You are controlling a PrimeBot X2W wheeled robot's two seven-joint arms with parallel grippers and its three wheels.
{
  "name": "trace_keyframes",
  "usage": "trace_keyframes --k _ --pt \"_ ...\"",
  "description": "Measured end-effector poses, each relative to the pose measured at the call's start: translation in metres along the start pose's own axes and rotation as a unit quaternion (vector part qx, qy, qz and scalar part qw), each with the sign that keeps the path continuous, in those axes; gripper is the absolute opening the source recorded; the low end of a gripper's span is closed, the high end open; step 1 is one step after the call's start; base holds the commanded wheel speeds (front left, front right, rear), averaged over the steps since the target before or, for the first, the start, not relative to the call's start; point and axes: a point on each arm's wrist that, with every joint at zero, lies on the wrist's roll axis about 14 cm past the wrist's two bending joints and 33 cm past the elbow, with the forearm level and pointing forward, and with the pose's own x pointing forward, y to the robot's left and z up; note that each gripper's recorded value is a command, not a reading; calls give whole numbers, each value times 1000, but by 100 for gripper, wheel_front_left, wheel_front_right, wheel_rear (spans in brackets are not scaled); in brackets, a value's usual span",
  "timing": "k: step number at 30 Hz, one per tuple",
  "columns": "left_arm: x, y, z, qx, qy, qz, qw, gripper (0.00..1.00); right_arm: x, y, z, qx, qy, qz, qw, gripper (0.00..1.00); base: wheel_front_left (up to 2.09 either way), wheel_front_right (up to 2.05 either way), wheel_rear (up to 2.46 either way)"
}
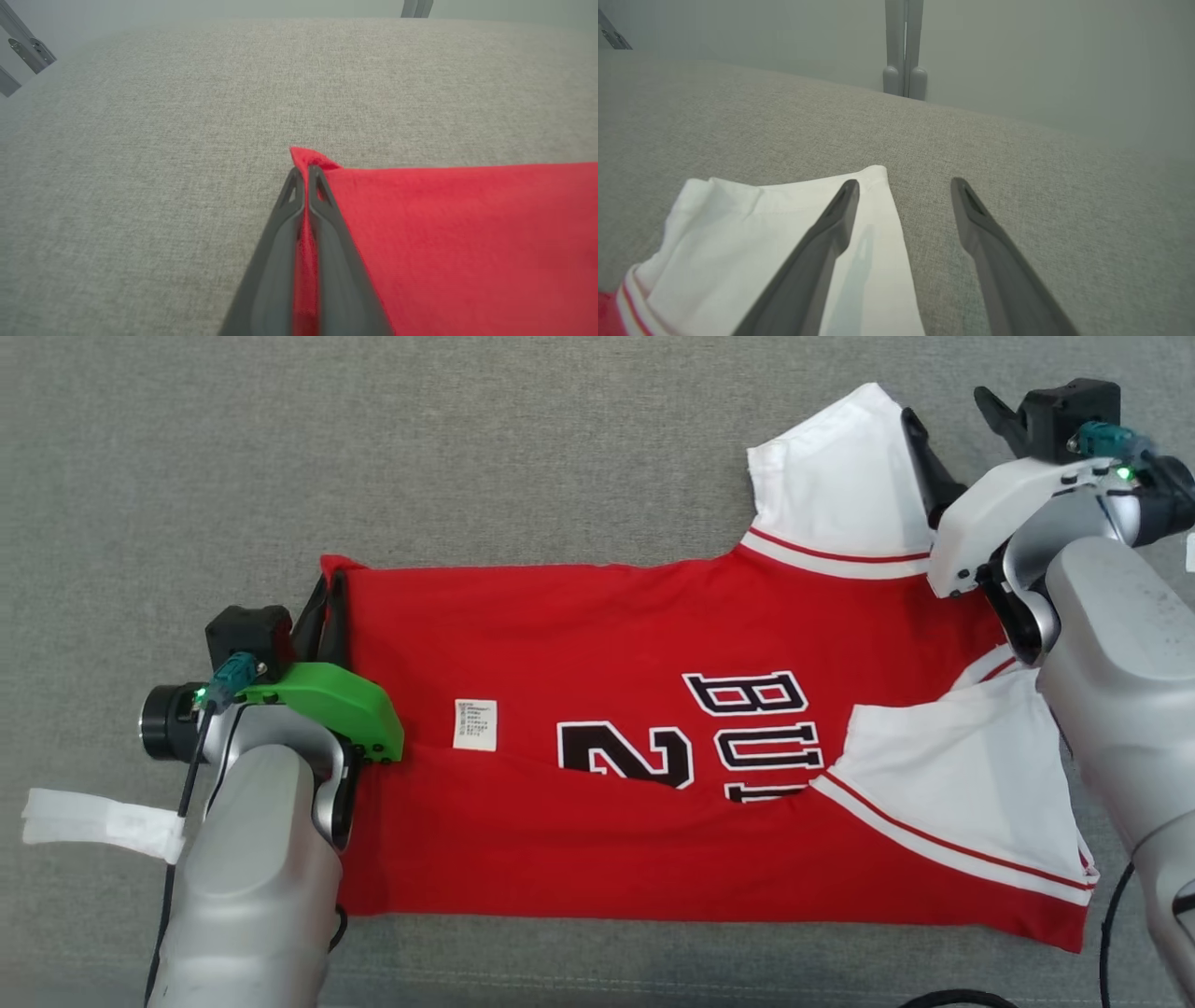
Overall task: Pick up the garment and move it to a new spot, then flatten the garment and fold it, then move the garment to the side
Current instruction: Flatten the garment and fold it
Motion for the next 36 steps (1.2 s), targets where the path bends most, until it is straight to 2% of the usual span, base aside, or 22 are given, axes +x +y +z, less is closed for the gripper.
trace_keyframes --k 5,11,12,13,14,21,26,30,36 --pt "-3 -3 3 -12 -7 -9 1000 0 23 4 -7 -2 43 7 999 100 0 0 0" --pt "-1 -3 2 -17 -7 -6 1000 0 38 11 -42 12 117 12 993 100 0 0 0" --pt "-1 -3 1 -16 -6 -5 1000 0 41 13 -42 16 117 14 993 84 0 0 0" --pt "-1 -2 0 -16 -5 -2 1000 0 43 15 -41 14 112 17 993 40 0 0 0" --pt "-1 -1 0 -16 -4 0 1000 0 46 16 -39 15 104 18 994 1 0 0 0" --pt "-1 3 8 -21 -15 14 1000 0 37 7 -26 17 60 7 998 0 0 0 0" --pt "-3 5 27 -22 -39 20 999 0 22 -3 11 25 -11 -7 1000 0 0 0 0" --pt "-13 7 38 -18 -54 19 998 0 3 -7 31 36 -44 -15 998 0 0 0 0" --pt "-40 12 31 -26 -50 24 998 0 -40 0 53 55 -99 -11 994 0 0 0 0"
